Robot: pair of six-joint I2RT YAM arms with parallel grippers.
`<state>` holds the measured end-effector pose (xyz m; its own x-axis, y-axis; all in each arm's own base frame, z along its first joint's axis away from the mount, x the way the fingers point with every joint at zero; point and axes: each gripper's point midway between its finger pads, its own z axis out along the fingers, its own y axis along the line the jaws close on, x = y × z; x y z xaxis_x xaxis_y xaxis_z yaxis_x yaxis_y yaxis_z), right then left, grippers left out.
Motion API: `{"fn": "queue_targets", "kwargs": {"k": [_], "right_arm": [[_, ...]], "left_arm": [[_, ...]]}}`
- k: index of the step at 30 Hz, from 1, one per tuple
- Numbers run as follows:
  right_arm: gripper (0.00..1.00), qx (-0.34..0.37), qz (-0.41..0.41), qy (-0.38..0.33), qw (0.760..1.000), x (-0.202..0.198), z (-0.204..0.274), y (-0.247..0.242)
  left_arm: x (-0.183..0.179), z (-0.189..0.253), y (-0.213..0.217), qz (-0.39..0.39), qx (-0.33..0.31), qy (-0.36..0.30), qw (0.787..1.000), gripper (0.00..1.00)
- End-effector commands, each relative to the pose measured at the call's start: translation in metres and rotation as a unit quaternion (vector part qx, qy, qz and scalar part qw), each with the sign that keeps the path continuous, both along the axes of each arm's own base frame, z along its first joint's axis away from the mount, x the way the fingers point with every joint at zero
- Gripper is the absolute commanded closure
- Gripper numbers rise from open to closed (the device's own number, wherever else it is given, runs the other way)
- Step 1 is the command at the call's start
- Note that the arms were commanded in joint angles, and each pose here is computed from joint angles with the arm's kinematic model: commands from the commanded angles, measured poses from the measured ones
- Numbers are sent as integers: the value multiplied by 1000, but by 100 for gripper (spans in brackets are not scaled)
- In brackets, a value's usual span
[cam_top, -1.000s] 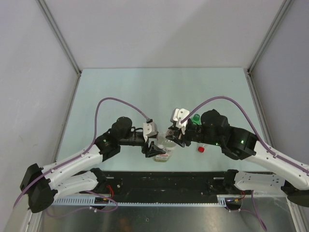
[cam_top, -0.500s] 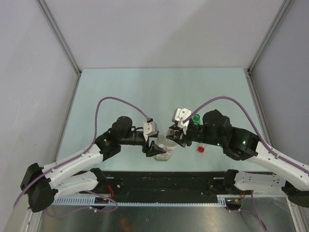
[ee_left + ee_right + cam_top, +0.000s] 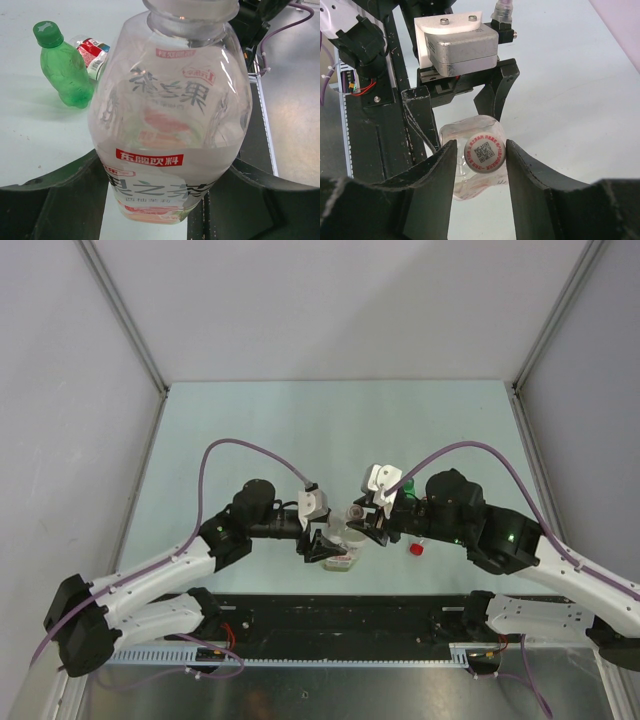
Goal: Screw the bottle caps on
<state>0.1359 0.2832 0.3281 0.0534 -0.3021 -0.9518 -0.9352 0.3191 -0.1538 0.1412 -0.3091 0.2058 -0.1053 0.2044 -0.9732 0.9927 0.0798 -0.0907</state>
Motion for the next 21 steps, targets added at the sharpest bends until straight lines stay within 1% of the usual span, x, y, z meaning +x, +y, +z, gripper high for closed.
{"fn": "queue_targets", "kwargs": {"k": [1,10,16,21], "right_arm": [[51,25,7,-8,1000,-5,14,1],[45,31,-28,-11,999,6,17,-3],[41,39,-34,-12,999,8,21,-2],[31,56,-49,-14,997,13,28,-1]], "left_arm": [[8,32,-8,4,-37,-26,999,100],[1,33,-6,-14,-41,-34,998,100],[-3,33,-5,-24,-43,-36,998,100],[-4,30,-5,-26,-41,-35,998,100]]}}
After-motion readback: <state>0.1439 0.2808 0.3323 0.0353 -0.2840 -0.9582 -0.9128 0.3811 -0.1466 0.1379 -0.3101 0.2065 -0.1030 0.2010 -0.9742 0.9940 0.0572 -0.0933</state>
